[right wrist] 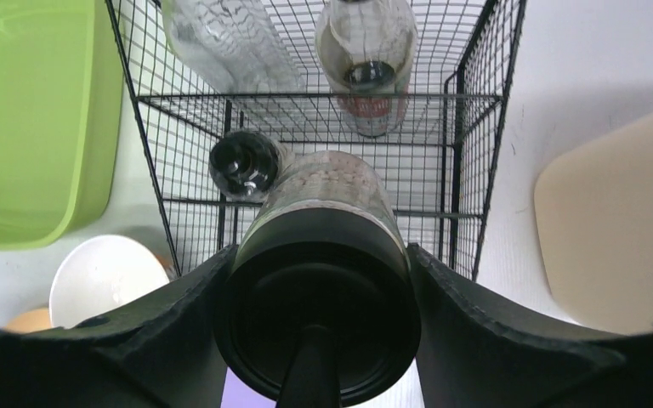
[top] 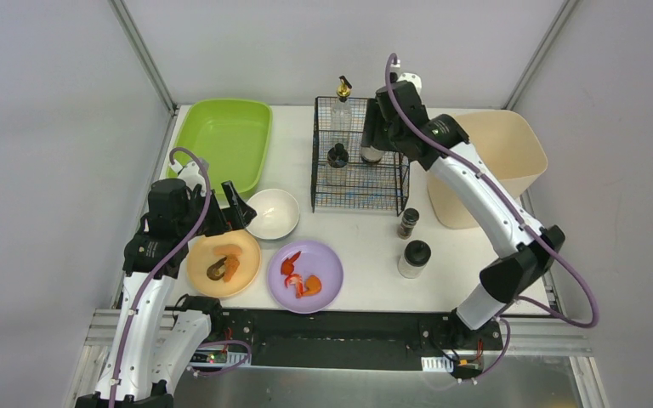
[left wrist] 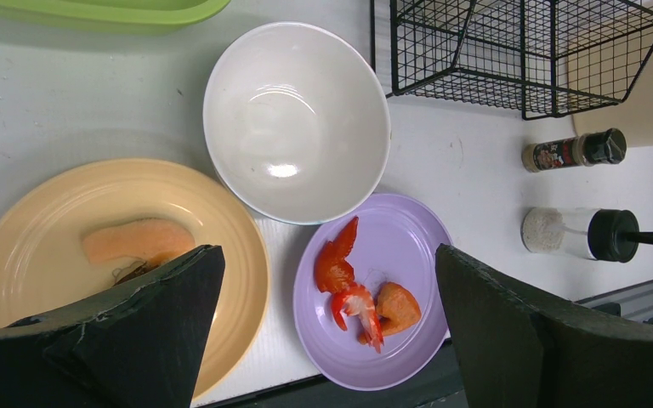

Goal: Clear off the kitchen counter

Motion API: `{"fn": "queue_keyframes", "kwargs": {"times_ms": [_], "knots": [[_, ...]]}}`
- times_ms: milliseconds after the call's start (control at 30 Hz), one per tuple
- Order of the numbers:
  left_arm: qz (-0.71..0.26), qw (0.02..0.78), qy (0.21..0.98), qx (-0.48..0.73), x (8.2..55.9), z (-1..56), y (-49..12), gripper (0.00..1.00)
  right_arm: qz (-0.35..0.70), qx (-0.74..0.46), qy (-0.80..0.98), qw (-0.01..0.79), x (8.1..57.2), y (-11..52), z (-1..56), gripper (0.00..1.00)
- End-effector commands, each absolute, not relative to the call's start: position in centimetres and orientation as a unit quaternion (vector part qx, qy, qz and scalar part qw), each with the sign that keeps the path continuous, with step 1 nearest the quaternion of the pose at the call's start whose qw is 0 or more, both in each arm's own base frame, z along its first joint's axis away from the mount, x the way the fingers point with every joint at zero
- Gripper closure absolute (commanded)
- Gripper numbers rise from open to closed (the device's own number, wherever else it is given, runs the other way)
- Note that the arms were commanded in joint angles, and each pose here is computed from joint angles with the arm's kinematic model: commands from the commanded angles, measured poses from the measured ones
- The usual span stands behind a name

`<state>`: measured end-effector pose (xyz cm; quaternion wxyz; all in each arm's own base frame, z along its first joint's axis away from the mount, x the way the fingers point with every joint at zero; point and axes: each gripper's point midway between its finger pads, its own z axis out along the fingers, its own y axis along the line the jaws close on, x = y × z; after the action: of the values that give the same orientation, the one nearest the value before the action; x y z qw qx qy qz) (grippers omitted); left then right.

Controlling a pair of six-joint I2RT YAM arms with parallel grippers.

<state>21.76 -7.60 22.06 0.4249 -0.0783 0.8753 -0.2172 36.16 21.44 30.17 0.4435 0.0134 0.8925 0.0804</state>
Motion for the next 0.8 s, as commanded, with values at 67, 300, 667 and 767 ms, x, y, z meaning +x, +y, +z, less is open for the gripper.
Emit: {"fn": "queue_keyframes", "kwargs": {"times_ms": [67, 300, 667, 767], "knots": [[-0.219, 0.434, 0.87, -0.079, 22.1, 22.4, -7.5, 0.0, 0.1, 0.025, 0.876, 0.472, 39.9, 22.9, 32.6, 0.68], [-0.22, 0.435, 0.87, -0.078, 22.1, 22.4, -7.5, 0.0, 0.1, 0.033, 0.889, 0.445, 42.2, 23.5, 29.9, 0.68], [-0.222, 0.434, 0.87, -0.079, 22.1, 22.4, -7.5, 0.0, 0.07, 0.034, 0.904, 0.42, 44.8, 23.7, 25.1, 0.71], [-0.222, 0.432, 0.87, -0.08, 22.2, 22.4, -7.5, 0.0, 0.062, 0.033, 0.909, 0.411, 45.3, 23.9, 23.5, 0.71]]}}
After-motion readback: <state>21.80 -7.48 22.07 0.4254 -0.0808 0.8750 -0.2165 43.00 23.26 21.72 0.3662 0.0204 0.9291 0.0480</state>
